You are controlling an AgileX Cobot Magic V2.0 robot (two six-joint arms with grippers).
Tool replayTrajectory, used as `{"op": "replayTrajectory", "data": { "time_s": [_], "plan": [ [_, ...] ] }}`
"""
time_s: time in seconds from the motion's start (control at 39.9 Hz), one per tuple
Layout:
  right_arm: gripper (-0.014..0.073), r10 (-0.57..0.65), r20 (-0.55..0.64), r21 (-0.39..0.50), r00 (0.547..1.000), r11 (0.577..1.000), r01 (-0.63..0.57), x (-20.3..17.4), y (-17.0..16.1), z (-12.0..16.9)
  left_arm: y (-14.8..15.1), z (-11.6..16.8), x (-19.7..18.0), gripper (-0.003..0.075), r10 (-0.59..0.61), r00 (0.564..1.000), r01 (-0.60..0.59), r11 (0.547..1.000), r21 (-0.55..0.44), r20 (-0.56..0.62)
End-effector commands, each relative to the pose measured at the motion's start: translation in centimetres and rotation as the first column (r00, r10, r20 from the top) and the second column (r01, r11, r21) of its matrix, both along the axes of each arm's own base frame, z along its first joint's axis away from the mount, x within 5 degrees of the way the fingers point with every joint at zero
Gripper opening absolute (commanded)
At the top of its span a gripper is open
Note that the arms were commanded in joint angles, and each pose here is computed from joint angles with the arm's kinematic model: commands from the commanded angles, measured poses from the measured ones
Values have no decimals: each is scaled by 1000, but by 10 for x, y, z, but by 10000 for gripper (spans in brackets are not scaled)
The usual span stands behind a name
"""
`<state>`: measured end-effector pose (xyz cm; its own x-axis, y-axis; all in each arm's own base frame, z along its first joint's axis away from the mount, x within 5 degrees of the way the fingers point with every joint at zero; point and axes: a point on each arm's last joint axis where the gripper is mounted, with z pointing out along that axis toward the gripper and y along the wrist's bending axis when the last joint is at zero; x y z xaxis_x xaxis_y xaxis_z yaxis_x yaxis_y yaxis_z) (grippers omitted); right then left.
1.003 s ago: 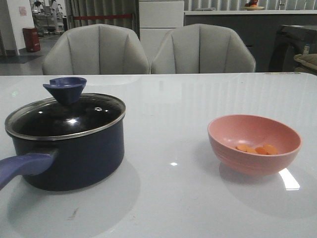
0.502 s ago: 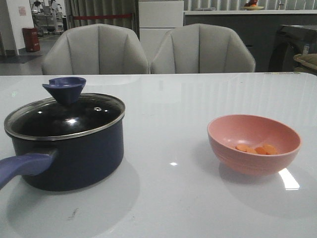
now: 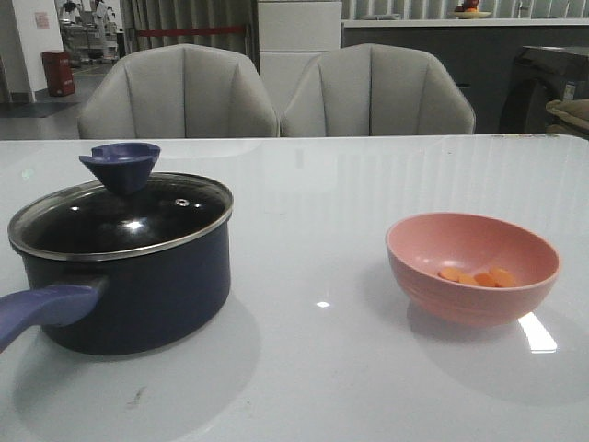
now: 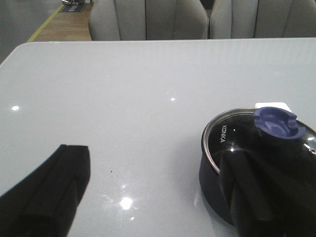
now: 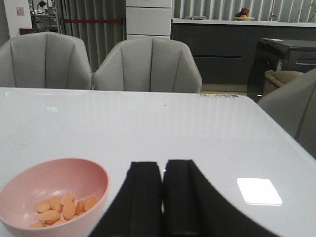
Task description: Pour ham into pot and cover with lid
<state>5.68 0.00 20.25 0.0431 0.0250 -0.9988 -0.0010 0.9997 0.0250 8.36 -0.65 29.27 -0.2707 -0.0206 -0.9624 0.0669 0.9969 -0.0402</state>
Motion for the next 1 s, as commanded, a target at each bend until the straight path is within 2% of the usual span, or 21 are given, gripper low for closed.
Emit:
{"op": "replayTrajectory", "data": {
  "time_s": [0.0,0.18,0.38,0.58,0.78,0.98],
  "plan": [
    [157,-1,83,-9,997,1000,2,-2,0,4,-1,16,3,618,-9,994,10,1000,-9,112],
    [157,-1,83,-9,997,1000,2,-2,0,4,-1,25,5,620,-9,992,11,1000,-11,128],
    [157,-1,83,-9,997,1000,2,-2,0,4,-4,47,24,621,-11,999,10,1000,-20,-37],
    [157,-1,84,-9,996,1000,2,-2,0,4,-10,62,63,621,-24,978,13,999,-53,-206],
    [157,-1,84,-9,996,1000,2,-2,0,4,-23,70,105,620,-71,913,54,997,-54,-402],
    [157,-1,84,-9,996,1000,2,-2,0,4,-63,66,149,619,-178,825,183,982,-45,-536]
  ]
}}
